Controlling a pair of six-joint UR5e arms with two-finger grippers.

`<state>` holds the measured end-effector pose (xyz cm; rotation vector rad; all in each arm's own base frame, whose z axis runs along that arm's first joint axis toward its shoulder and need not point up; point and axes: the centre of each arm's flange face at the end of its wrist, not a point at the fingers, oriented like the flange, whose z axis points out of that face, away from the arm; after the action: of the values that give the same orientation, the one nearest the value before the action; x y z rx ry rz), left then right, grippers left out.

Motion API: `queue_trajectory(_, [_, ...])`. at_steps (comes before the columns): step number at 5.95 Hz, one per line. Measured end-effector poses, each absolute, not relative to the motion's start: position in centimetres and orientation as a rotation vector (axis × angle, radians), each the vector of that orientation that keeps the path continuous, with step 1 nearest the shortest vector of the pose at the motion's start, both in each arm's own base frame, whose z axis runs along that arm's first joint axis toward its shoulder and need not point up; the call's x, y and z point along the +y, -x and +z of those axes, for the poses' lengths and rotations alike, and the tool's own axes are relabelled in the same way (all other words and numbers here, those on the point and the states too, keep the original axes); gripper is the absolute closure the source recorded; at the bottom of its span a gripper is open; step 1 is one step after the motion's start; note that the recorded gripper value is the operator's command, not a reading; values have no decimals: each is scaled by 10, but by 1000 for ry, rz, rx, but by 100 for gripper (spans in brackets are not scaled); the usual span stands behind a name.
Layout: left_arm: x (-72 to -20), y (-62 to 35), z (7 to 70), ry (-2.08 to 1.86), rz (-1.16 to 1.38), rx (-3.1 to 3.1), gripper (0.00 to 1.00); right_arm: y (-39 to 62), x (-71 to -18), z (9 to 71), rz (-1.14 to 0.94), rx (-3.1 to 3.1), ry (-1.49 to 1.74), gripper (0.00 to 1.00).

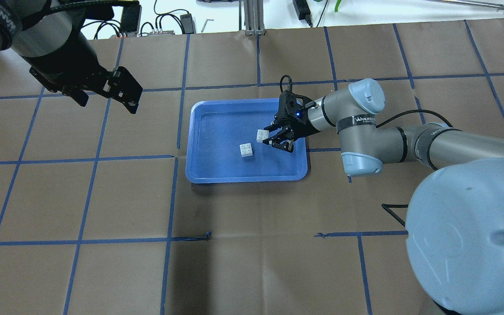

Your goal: Assemble white blocks and place on blue tray

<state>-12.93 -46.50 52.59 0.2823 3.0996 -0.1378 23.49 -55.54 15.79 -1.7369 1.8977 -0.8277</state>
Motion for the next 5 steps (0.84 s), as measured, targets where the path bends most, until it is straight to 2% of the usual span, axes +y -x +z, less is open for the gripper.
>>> queue_trajectory(2, [-465,129,532,-114,-160,3104,1,-241,-544,150,-822,1886,1746,69])
queue_trajectory(5, [-464,128,536,-70,-168,3106,1,-250,-537,147,-812,1870,1757,68])
